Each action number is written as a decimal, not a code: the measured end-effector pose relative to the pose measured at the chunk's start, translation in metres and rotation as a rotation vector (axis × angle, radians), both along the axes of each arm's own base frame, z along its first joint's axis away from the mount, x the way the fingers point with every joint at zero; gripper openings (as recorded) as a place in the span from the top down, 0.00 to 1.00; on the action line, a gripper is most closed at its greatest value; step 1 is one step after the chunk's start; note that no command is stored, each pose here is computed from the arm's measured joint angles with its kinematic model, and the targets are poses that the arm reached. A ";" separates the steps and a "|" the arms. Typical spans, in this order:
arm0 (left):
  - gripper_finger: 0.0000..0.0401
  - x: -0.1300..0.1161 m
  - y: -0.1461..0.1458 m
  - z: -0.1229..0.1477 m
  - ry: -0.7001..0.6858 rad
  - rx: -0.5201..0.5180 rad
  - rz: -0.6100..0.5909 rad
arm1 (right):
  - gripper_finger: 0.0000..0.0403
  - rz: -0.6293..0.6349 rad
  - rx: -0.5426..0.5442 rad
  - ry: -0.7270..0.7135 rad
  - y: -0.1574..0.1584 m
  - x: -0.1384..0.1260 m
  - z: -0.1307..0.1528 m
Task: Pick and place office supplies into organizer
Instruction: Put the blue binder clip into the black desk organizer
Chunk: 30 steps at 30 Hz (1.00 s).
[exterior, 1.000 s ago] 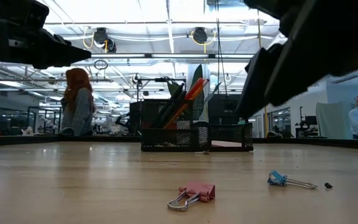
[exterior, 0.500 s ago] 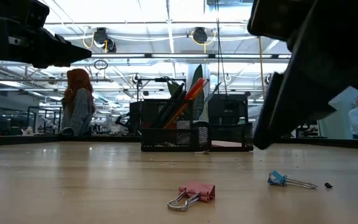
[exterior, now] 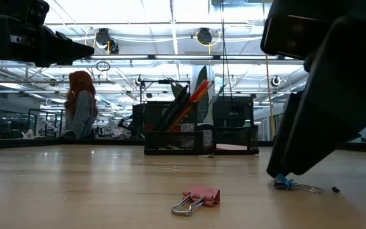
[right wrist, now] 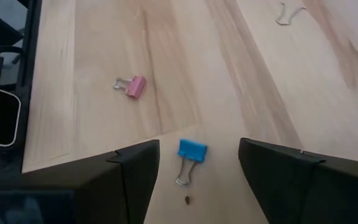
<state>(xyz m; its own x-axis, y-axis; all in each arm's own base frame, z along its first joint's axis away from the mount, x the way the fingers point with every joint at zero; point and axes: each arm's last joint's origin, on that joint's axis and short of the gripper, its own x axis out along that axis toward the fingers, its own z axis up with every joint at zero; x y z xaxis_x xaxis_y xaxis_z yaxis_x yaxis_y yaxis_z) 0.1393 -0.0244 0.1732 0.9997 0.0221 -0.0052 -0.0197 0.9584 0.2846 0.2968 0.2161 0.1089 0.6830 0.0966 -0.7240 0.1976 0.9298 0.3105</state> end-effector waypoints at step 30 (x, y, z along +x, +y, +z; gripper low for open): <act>0.90 0.000 0.000 0.000 0.002 0.014 0.001 | 0.47 -0.052 -0.156 0.120 0.016 -0.017 -0.043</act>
